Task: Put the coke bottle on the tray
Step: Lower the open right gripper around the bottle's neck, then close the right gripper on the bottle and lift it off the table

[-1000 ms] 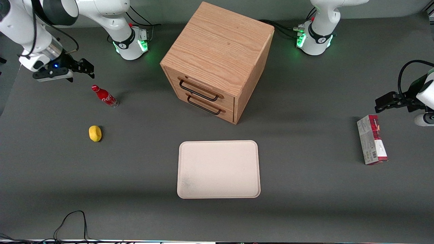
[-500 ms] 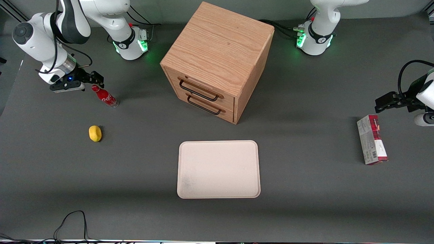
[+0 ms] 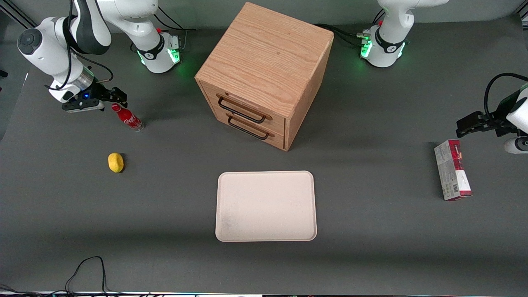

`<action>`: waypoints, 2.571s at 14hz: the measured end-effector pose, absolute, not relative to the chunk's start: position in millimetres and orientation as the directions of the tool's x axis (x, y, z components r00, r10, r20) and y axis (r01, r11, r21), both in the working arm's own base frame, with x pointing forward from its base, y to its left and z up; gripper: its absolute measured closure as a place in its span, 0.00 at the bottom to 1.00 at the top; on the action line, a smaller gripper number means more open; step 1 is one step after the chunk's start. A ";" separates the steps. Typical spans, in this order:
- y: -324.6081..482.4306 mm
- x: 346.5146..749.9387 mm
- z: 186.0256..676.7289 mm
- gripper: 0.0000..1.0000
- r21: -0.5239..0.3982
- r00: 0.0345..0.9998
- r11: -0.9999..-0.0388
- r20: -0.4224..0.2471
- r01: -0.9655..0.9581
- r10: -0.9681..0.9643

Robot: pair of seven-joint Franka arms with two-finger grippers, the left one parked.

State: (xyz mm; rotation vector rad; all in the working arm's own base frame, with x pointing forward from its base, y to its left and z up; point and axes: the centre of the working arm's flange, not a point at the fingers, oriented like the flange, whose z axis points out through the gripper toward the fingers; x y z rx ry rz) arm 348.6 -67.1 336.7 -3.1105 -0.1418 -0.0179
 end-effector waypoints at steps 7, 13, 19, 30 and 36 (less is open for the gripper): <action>-67.5 351.9 317.6 0.00 -0.024 0.996 -0.996 -0.012 0.091 0.091; -67.1 349.9 315.7 0.14 -0.027 0.995 -0.995 -0.026 0.092 0.093; -67.5 348.7 315.8 0.67 -0.028 0.995 -0.995 -0.041 0.094 0.095; -75.2 390.7 508.2 0.67 0.009 0.994 -0.994 -0.029 0.107 0.106; -61.9 407.7 659.8 0.67 0.041 0.992 -0.992 -0.007 0.123 0.123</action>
